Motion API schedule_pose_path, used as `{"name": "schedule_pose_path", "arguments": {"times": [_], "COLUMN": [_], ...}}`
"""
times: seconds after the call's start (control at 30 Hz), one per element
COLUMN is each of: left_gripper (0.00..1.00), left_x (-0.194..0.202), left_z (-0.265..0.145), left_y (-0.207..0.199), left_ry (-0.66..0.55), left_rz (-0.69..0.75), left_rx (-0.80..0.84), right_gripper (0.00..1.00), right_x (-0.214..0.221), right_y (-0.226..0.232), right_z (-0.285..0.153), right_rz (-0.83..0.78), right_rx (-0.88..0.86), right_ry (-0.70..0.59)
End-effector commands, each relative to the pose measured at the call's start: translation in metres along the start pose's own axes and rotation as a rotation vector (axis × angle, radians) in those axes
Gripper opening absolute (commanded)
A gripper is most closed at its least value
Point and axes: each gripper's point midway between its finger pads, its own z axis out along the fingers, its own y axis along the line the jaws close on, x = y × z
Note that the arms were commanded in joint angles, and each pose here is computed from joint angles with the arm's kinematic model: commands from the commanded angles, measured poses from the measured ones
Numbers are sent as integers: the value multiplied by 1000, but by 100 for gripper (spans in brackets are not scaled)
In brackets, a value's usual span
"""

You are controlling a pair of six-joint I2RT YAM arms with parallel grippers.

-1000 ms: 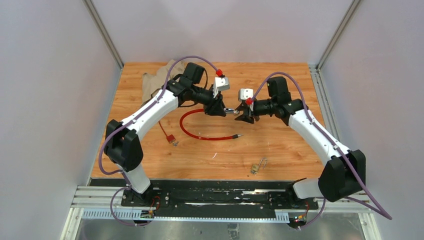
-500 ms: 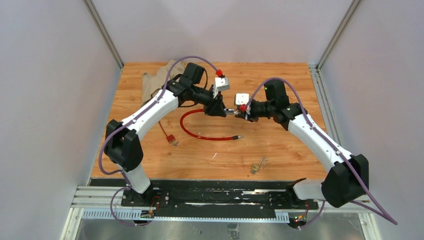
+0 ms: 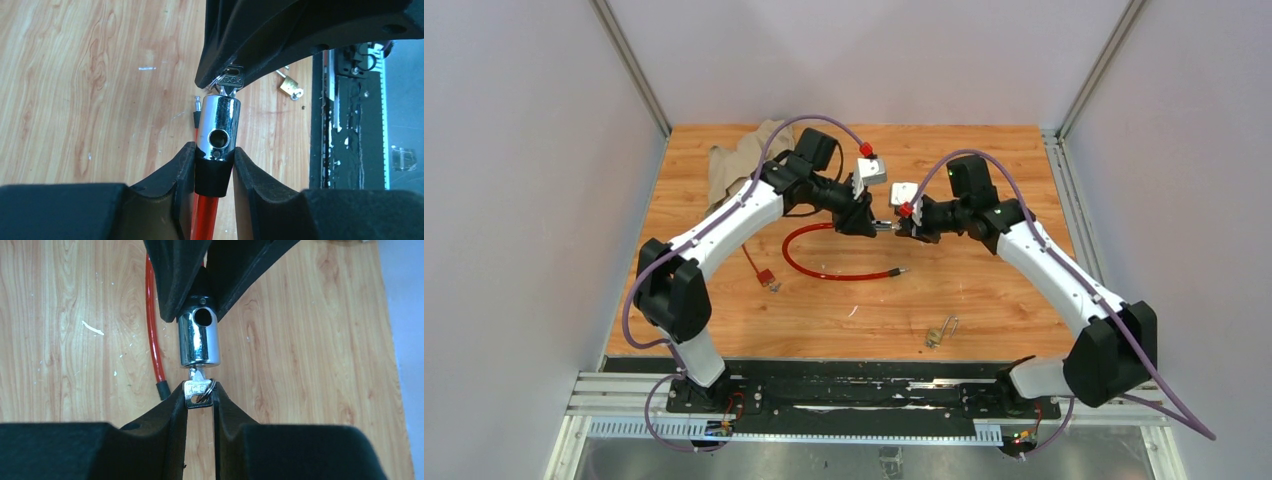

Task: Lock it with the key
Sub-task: Adjust the lock.

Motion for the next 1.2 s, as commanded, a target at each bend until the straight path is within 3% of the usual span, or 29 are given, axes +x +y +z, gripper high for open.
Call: {"name": "schedule_pose_path", "arguments": {"times": [0.0,0.27,0.43,0.63,0.7,0.8,0.87,0.93,1.17], "left_gripper": [0,1,0,0,0,1,0,0,0], "left_x": [1,0,5,6,8,9,6,3,0], "left_z": [3,-2,-5,-3,-3,-6,-8,-10,-11], "left_y": [5,18,24,22,22,23,25,26,16], "left_ry": [38,52,57,22,26,25,8,-13,-60], "left_rz": [86,171,263,271,274,280,283,293,352], "left_rx": [-68,-196,-286,-301,-302,-320,-342,-360,-337], "right_gripper": [1,1,1,2,9,44,56,63,73], "right_x": [-11,-6,-10,-14,-12,-5,-4,-6,-13], "right_y": [19,40,33,32,28,15,6,0,-12], "right_z": [7,18,19,21,18,8,-2,-11,-9], "right_rz": [150,520,780,896,889,867,862,861,931], "right_rx": [-115,-254,-350,-434,-416,-353,-319,-298,-296], "right_ry": [-14,-1,-58,-90,-95,-97,-115,-135,-169]}}
